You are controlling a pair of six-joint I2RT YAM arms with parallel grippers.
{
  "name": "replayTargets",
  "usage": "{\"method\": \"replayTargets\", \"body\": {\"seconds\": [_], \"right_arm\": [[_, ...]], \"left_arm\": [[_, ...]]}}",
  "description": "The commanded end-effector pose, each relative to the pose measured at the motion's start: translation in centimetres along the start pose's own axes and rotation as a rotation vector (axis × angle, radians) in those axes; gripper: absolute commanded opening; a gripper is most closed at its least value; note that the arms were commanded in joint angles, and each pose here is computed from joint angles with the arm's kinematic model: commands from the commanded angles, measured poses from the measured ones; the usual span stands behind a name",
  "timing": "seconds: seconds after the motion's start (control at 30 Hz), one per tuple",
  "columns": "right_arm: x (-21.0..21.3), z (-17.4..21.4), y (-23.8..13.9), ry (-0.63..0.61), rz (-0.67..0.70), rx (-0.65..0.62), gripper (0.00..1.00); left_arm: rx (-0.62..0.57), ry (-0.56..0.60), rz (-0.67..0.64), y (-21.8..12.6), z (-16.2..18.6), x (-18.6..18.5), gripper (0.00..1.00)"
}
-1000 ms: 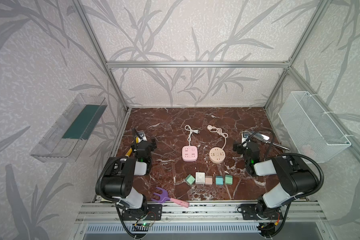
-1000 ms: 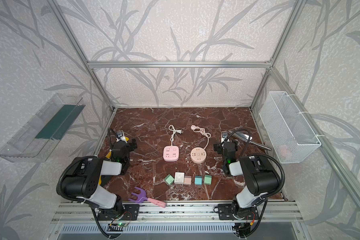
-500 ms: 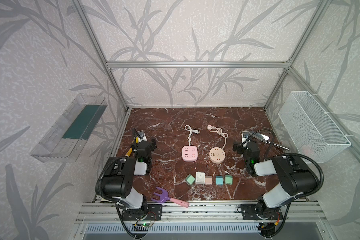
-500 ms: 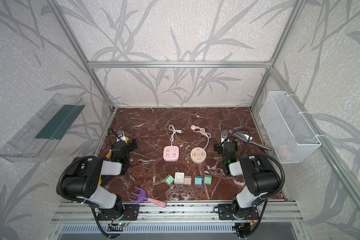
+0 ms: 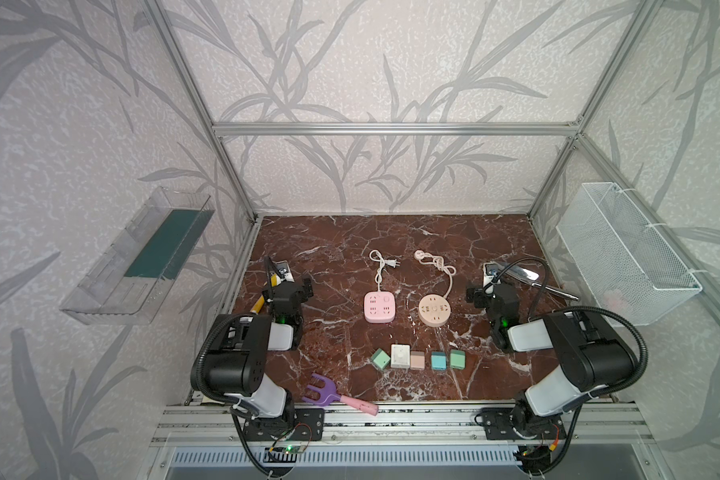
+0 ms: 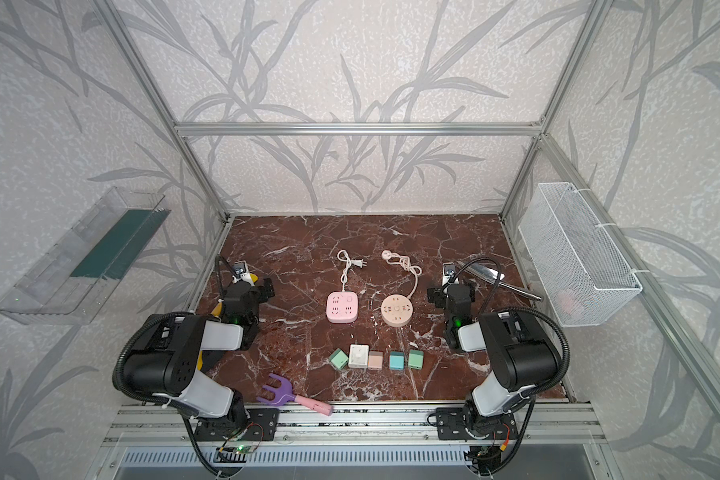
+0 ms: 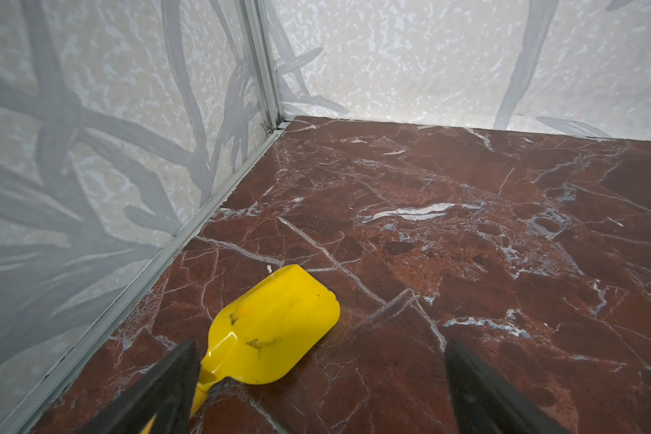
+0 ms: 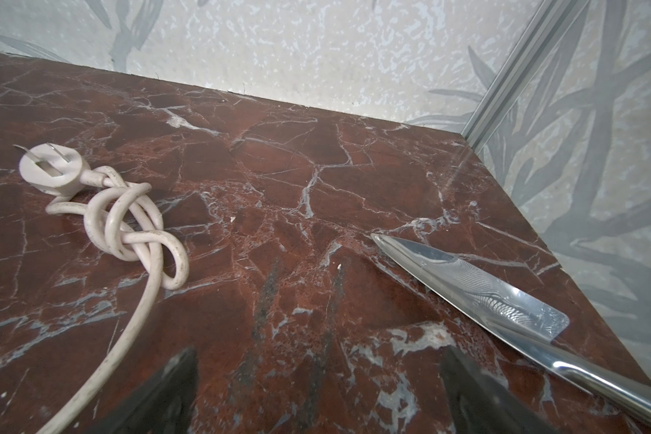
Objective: Insert the plug
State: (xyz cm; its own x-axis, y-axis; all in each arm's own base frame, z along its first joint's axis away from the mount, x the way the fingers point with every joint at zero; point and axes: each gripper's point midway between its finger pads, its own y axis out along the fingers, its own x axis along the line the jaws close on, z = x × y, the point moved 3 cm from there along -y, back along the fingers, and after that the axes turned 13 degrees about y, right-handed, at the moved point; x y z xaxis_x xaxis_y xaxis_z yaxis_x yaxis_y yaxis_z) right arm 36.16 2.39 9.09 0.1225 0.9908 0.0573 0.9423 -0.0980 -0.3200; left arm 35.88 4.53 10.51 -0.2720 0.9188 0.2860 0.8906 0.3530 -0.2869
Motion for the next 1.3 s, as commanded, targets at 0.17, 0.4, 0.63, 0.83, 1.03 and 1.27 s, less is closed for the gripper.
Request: {"method": "replayTargets", "body": {"seconds": [0.17, 0.4, 0.63, 0.83, 1.03, 1.27], "right_arm": [[0.0, -5.3, -2.0, 0.027, 0.091, 0.053, 0.99], [1.9, -9.1, -3.9, 0.084, 0.088, 0.218, 0.99], [2.7, -10.4, -9.9, 0.163, 0.14, 0.212, 0.99], [3.2, -6.3, -13.7, 0.441, 0.121, 0.434, 0.99], [5.1, -3.8, -16.6, 0.366, 0.085, 0.566, 0.99], [6.1, -2.0, -20.0, 0.265, 0.12, 0.649, 1.0]], "left_arm": [[-0.094, 0.083, 0.021, -2.4, -2.5, -0.8, 0.99], [0.074, -0.029, -0.037, -3.2, -6.2, -0.3, 0.99], [0.218, -0.196, 0.215, -5.8, -9.9, -3.8, 0.99], [0.31, -0.299, 0.29, -9.6, -11.0, -3.8, 0.99], [0.34, -0.426, 0.4, -12.5, -10.7, -4.2, 0.99], [0.504, 0.13, 0.321, -16.0, -9.9, -7.6, 0.99]]}}
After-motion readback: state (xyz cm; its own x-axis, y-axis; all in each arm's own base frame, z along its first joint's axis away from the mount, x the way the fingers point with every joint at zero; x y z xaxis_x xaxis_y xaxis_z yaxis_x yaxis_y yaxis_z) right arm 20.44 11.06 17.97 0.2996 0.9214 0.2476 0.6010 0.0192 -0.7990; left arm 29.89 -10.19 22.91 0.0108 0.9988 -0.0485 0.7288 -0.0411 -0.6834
